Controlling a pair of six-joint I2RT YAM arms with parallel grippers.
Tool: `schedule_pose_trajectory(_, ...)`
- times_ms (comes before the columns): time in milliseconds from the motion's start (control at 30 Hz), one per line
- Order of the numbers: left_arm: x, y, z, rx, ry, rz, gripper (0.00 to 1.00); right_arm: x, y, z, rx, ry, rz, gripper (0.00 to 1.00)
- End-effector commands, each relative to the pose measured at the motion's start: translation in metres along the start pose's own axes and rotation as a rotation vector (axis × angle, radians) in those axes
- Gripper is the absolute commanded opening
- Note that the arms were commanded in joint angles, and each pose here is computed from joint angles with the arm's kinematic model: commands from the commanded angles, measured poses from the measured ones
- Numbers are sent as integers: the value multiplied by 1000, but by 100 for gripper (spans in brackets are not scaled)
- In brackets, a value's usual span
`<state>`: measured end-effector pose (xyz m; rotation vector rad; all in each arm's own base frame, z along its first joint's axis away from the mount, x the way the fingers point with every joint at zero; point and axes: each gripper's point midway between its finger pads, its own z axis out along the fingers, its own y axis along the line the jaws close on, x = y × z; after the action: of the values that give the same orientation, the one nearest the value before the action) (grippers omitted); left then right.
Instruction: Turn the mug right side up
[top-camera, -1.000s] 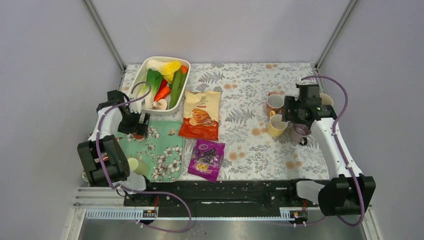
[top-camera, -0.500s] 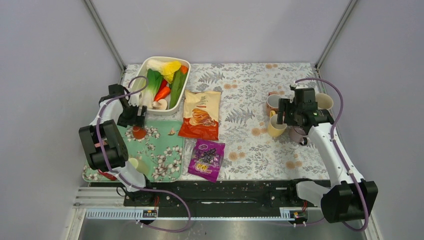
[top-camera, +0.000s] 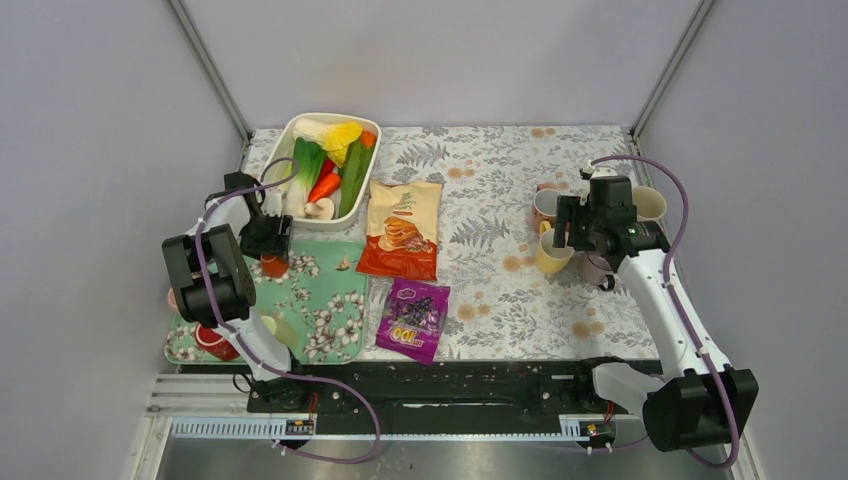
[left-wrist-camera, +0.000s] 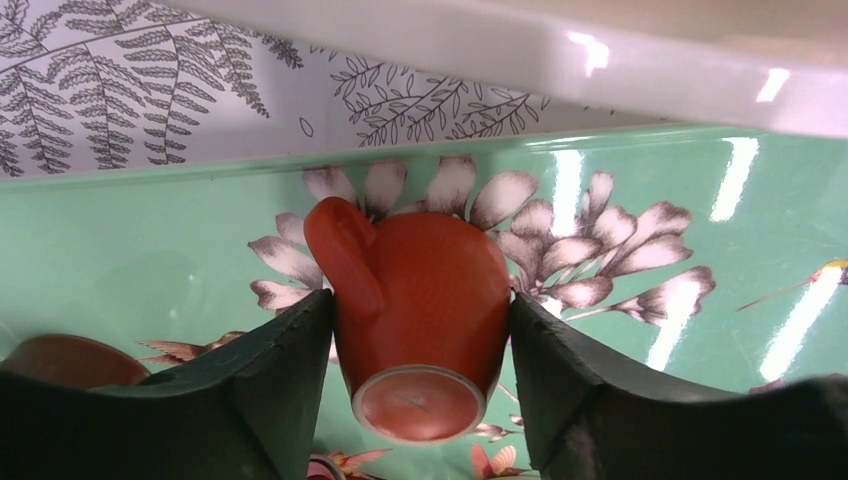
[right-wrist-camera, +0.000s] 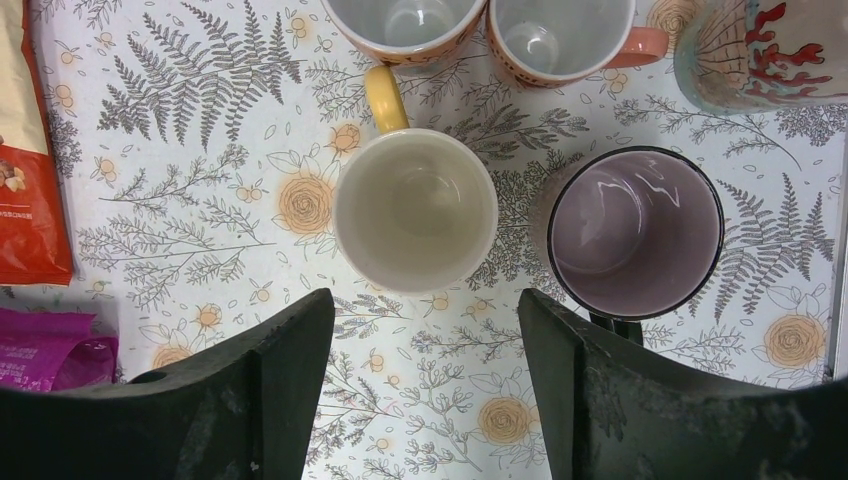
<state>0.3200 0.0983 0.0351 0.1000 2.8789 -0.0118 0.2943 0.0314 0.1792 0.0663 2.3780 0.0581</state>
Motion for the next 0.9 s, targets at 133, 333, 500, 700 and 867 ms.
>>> schedule_pose_trajectory(133, 4, -10, -10, 32, -38, 3, 17, -8, 8, 0, -30, -37, -14, 77)
schedule_pose_trajectory(333, 2, -34, -35, 131, -96, 11, 0, -13, 15, -11, -66, -74, -19, 77)
schedule_pose_trajectory(500, -2, -52, -50, 191, -145, 44, 0, -17, 36, -27, -168, -124, -18, 77)
schedule_pose_trajectory(700, -7, -72, -55, 257, -160, 70, 0, -15, 80, -41, -333, -145, -51, 77)
schedule_pose_trajectory(867, -20, -103, -89, 342, -231, 123, 0, -22, 155, -66, -656, -195, -53, 84)
